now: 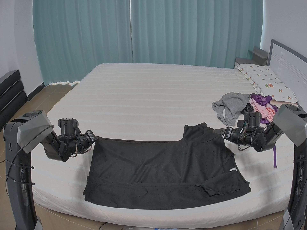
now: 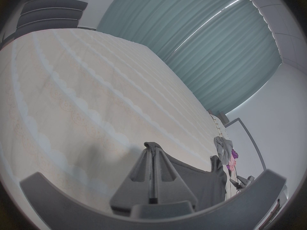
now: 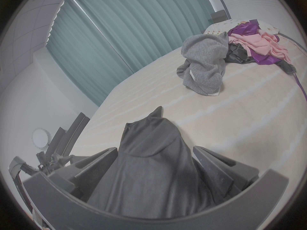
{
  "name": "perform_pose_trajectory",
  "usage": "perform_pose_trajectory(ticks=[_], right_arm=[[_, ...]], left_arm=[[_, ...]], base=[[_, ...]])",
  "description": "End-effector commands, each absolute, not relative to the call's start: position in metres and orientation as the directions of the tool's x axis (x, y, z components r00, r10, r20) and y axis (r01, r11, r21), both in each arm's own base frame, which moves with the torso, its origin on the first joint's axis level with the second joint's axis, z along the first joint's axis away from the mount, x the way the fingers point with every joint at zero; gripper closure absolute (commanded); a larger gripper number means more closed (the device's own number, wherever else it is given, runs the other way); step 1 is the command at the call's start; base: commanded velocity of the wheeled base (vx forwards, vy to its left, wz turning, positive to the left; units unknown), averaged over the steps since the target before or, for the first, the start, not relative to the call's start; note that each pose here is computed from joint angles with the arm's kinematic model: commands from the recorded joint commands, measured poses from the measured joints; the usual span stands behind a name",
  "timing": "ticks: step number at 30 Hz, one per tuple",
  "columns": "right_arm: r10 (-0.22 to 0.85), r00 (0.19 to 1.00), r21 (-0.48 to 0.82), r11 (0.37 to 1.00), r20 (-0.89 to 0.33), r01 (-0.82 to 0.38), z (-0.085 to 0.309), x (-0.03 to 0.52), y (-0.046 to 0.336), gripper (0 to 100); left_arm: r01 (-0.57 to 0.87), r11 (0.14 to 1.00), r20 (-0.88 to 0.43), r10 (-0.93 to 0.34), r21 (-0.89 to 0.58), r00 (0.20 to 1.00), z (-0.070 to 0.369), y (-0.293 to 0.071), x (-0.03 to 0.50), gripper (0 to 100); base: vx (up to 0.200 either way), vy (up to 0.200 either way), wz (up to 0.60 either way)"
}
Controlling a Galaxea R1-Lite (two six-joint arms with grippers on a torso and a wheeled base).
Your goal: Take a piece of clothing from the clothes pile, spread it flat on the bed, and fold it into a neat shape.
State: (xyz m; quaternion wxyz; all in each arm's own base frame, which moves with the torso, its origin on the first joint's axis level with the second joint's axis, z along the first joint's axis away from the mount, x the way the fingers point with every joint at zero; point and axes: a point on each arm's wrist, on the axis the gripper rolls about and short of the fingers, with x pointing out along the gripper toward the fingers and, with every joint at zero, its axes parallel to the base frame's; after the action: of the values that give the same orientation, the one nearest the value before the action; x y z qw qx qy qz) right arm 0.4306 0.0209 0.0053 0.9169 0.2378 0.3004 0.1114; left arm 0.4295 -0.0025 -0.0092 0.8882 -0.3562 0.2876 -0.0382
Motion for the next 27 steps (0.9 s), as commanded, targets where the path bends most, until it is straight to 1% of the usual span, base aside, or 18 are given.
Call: perform_pose_trajectory(ticks=[1,3,5,8,11,21,22,27], right_arm=[[0.332,0.780,0.510,0.860,-0.530,-0.020,-0.011,0.463,0.025,0],[0.336,0.773,0.534,0.846,-0.537,0.003,-0.012,0.468,0.028,0],[0.345,0.766,0.537,0.844,-0.543,0.000,-0.017,0.473,0.036,0],[0.333,0.773,0.529,0.848,-0.540,0.004,-0.021,0.479,0.038,0],[0.299,0.793,0.514,0.857,-0.530,0.020,-0.021,0.488,0.041,0],[0.276,0.787,0.505,0.862,-0.552,0.052,-0.021,0.492,0.038,0],[0.273,0.787,0.503,0.863,-0.553,0.055,-0.022,0.492,0.038,100],[0.269,0.787,0.503,0.862,-0.555,0.060,-0.021,0.491,0.037,100]], left_arm=[[-0.145,0.739,-0.488,-0.272,-0.658,0.829,-0.008,-0.002,0.426,100],[-0.148,0.738,-0.491,-0.272,-0.658,0.827,-0.008,-0.002,0.425,100],[-0.148,0.738,-0.491,-0.272,-0.658,0.827,-0.008,-0.002,0.425,100],[-0.149,0.738,-0.492,-0.272,-0.658,0.827,-0.008,-0.002,0.425,100],[-0.156,0.739,-0.502,-0.272,-0.656,0.821,-0.011,-0.002,0.423,100],[-0.160,0.739,-0.507,-0.272,-0.655,0.818,-0.013,-0.002,0.422,100],[-0.161,0.739,-0.507,-0.271,-0.655,0.818,-0.013,-0.002,0.422,100],[-0.161,0.739,-0.507,-0.271,-0.655,0.818,-0.013,-0.002,0.422,100]], base=[[0.000,0.000,0.00],[0.000,0.000,0.00],[0.000,0.000,0.00],[0.000,0.000,0.00],[0.000,0.000,0.00],[0.000,0.000,0.00],[0.000,0.000,0.00],[0.000,0.000,0.00]])
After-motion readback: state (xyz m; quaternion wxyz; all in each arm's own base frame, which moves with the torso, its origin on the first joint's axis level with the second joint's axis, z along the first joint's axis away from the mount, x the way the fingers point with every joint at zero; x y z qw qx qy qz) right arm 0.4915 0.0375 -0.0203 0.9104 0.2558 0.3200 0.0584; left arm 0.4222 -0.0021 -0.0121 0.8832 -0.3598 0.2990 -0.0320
